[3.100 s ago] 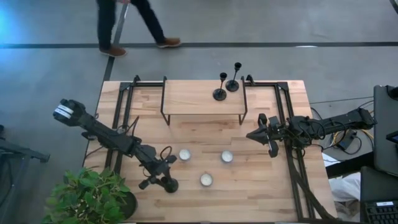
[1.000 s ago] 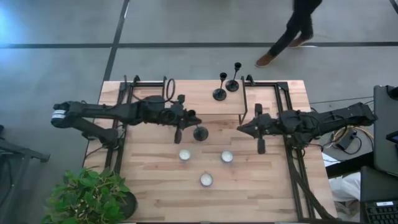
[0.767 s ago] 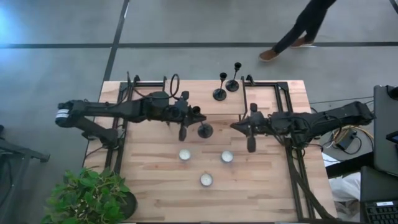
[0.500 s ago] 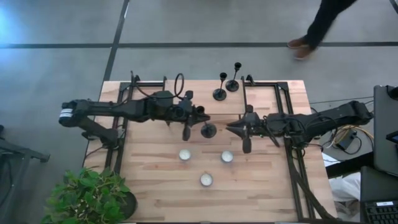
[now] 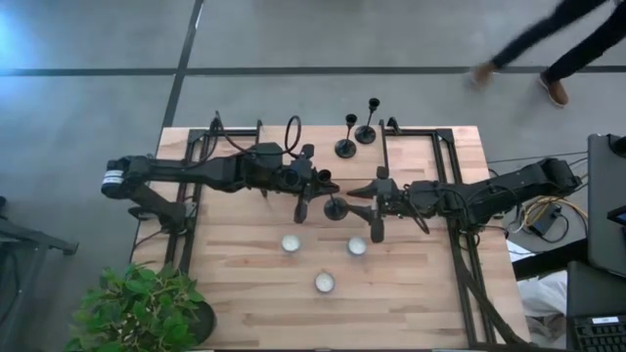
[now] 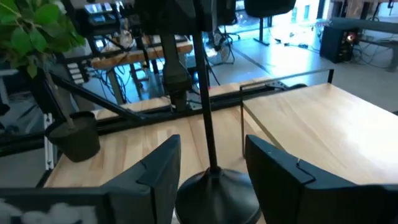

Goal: Pick & Place candle stick holders
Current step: Put the black candle holder on the shelf

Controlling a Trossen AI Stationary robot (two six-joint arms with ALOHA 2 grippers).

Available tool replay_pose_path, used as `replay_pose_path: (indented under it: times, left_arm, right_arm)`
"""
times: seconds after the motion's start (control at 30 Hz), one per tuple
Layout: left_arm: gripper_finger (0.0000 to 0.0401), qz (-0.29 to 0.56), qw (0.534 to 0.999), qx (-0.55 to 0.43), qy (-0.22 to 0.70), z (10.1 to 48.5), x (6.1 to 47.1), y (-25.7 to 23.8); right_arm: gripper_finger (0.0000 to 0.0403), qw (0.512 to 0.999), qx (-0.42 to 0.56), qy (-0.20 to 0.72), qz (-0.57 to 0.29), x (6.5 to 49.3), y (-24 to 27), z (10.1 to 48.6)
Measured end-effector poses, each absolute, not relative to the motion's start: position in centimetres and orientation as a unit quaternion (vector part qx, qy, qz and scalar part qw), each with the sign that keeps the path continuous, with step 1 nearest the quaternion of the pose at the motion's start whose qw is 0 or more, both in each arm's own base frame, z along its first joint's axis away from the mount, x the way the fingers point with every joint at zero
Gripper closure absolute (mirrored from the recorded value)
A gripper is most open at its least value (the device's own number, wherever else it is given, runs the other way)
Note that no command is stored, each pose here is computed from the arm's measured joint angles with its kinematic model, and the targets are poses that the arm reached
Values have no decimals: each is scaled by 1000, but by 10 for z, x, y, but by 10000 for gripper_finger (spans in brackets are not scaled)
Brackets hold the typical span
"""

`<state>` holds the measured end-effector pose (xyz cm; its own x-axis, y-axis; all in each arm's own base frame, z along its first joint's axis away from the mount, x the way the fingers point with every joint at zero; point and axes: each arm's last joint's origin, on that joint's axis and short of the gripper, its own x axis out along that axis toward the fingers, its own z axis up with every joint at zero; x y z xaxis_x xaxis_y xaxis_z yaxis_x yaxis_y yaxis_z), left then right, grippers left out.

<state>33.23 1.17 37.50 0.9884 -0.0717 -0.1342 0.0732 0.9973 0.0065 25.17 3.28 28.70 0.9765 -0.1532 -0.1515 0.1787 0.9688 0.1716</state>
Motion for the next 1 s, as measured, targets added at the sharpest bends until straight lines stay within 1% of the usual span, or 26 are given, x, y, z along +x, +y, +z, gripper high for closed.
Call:
replay_pose_path:
  times: [0.2,0.4,0.57,0.67,0.8,0.93,1.0]
  left_arm:
    - [386,-51,996,4,75,370,339,11]
    - [386,-52,996,4,77,368,341,11]
    - [386,-52,996,5,77,368,340,11]
    - [386,-52,996,5,79,368,340,11]
    - [386,-52,995,7,85,366,340,11]
    - [384,-54,995,16,84,367,340,11]
    - [382,-53,995,20,79,368,339,11]
  right_arm:
    - [234,993,61,65,-83,268,34,300]
    - [250,987,44,122,-96,285,32,301]
    - [264,988,42,115,-93,298,34,308]
    - [277,986,30,134,-93,302,34,308]
    - [315,982,23,162,-94,302,34,310]
    - [378,982,12,166,-93,300,34,314]
    - [386,982,8,163,-91,299,34,316]
